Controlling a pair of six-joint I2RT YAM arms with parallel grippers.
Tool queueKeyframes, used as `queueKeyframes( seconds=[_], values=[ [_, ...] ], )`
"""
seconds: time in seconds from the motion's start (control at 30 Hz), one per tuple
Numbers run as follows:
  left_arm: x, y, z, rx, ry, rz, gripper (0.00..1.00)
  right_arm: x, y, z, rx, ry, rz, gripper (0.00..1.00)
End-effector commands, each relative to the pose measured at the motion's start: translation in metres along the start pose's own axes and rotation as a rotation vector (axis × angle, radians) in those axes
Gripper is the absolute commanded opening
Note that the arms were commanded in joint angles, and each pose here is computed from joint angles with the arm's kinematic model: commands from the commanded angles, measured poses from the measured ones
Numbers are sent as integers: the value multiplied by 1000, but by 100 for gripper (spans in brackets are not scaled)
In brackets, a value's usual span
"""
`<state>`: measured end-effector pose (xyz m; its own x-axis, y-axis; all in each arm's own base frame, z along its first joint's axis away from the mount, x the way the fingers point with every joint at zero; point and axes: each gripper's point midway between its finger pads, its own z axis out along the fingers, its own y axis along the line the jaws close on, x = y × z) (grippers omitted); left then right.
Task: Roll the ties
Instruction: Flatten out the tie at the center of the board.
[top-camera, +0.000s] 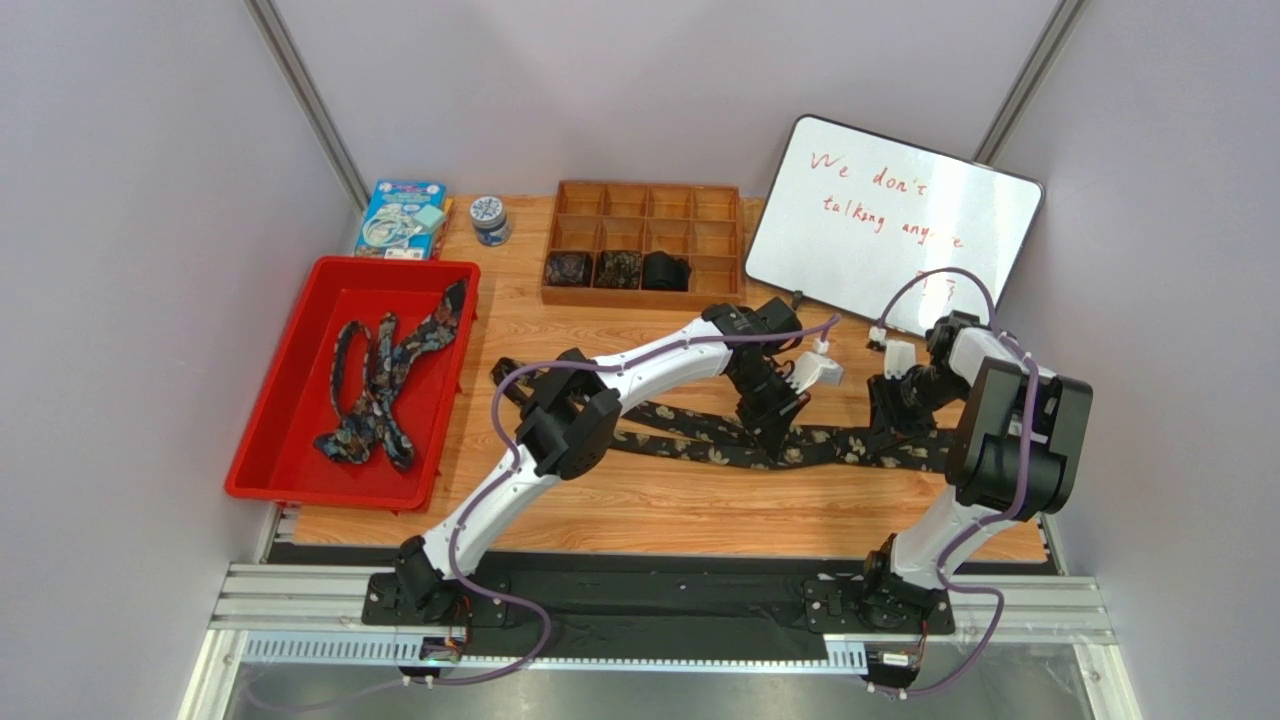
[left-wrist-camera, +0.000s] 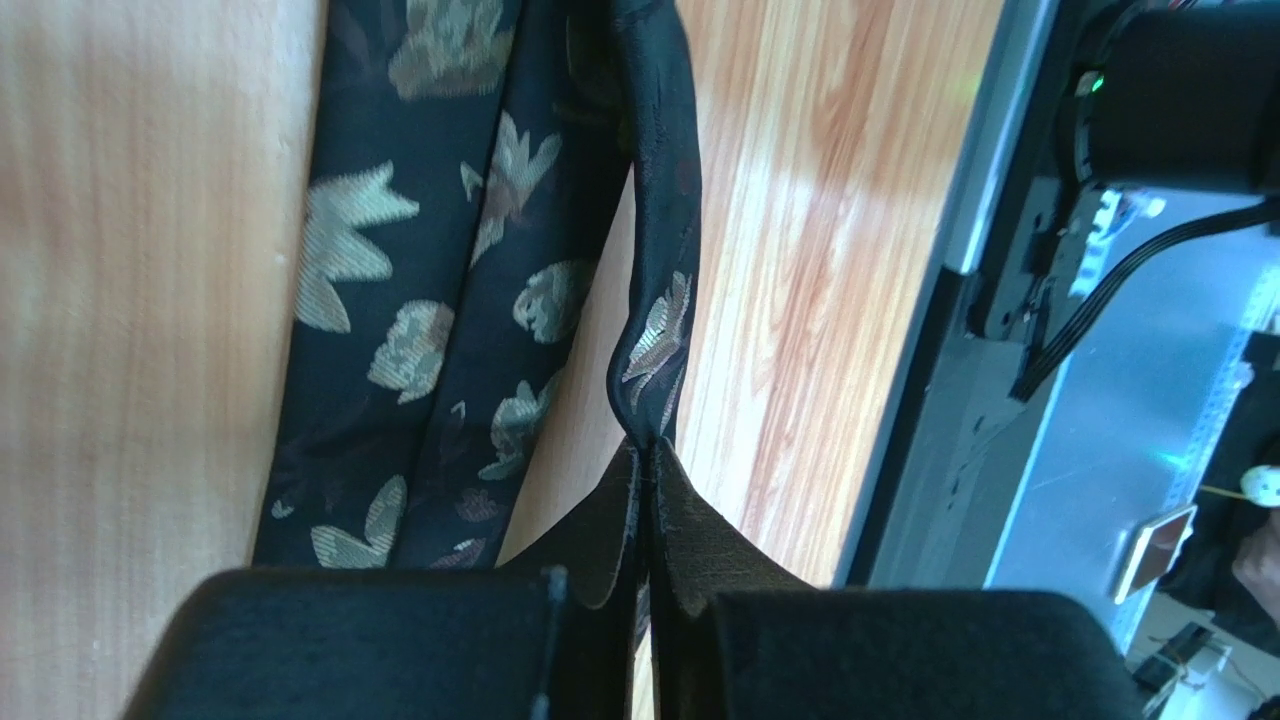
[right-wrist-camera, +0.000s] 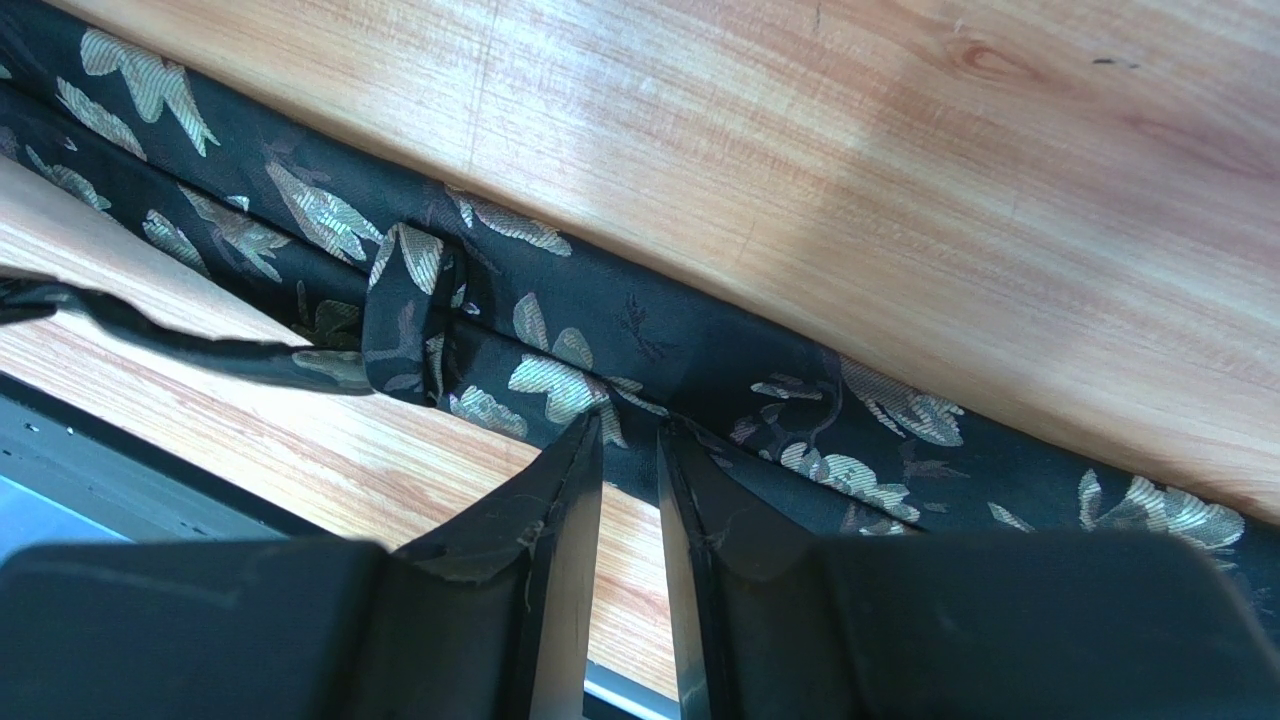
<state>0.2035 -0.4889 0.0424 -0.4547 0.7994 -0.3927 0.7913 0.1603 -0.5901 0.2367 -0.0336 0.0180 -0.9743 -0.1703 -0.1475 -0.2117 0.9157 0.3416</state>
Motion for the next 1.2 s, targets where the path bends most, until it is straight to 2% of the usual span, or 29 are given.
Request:
queueKeyframes(
  seconds=[0.0,0.3,0.47,0.83,1.17],
  values=[
    [-23,-10,-3,26,-51,-10,0,-13,-3,-2,20,-64,-55,28],
    [-22,16,0,-63,-50,-73,0,-11,-1,-1,12,-64,-58,28],
    [-4,33,1,-144,12,-102,0,-12,-1,-2,12,-67,-57,28],
    [-15,54,-19,-280,-27,-117,0,-12,1,-2,6,-66,-56,28],
    [-34,27,-38,-225,-97,-106,0,-14,2,-2,-3,-73,-55,28]
  ],
)
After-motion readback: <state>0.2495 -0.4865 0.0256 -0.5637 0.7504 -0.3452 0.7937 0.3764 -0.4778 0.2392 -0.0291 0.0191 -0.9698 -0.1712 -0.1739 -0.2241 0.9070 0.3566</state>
